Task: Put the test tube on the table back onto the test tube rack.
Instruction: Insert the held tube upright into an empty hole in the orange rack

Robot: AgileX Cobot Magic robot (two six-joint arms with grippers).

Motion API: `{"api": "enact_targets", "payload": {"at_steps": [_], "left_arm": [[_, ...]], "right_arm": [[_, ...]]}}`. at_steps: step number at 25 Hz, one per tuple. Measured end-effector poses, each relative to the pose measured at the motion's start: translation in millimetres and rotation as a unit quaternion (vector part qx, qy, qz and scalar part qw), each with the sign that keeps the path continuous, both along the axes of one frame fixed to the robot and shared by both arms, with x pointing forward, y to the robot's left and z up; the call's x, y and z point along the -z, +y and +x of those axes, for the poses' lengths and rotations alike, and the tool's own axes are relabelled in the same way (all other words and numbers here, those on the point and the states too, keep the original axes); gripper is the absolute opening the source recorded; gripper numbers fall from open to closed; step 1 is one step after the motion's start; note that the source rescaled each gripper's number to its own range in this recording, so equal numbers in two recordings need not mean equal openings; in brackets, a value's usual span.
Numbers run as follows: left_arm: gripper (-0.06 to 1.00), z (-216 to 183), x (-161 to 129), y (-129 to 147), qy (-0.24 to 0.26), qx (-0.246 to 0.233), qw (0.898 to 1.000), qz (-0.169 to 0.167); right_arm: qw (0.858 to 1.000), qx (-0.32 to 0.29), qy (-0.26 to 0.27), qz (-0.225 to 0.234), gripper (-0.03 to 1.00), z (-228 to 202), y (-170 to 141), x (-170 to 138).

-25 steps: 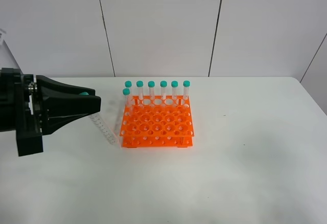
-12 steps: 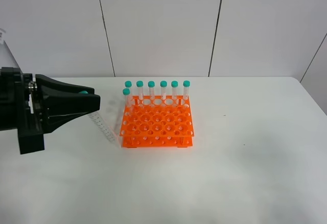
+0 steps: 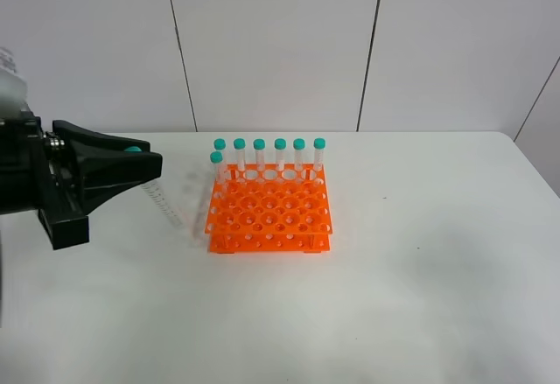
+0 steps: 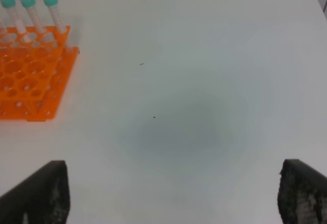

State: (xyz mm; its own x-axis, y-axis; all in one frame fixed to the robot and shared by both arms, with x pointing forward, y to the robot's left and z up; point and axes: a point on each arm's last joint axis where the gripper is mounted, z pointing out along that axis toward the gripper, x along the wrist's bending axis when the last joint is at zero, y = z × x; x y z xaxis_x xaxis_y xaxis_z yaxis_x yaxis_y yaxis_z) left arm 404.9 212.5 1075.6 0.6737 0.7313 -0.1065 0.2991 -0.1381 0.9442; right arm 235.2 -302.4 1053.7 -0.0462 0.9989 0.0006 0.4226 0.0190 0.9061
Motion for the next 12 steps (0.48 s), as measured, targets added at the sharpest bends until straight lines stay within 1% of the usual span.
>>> {"api": "enact_targets", "payload": {"at_steps": [5, 9, 10, 12], "left_arm": [[0.0, 3.3, 0.4, 1.5, -0.013, -0.029, 0.999, 0.018], [0.0, 4.6, -0.4, -0.8, -0.032, -0.048, 0.997, 0.045], [0.0, 5.5, -1.6, -0.9, -0.038, -0.059, 0.996, 0.053], [0.0, 5.8, -2.4, -2.9, -0.046, -0.078, 0.994, 0.059]], "right_arm": [[1.0, -0.001, 0.0, 0.001, 0.99, 0.0, 0.1, 0.0], [1.0, -0.001, 0.0, 0.001, 0.99, 0.0, 0.1, 0.0], [1.0, -0.001, 0.0, 0.001, 0.99, 0.0, 0.1, 0.0], [1.0, -0.001, 0.0, 0.001, 0.99, 0.0, 0.1, 0.0]]}}
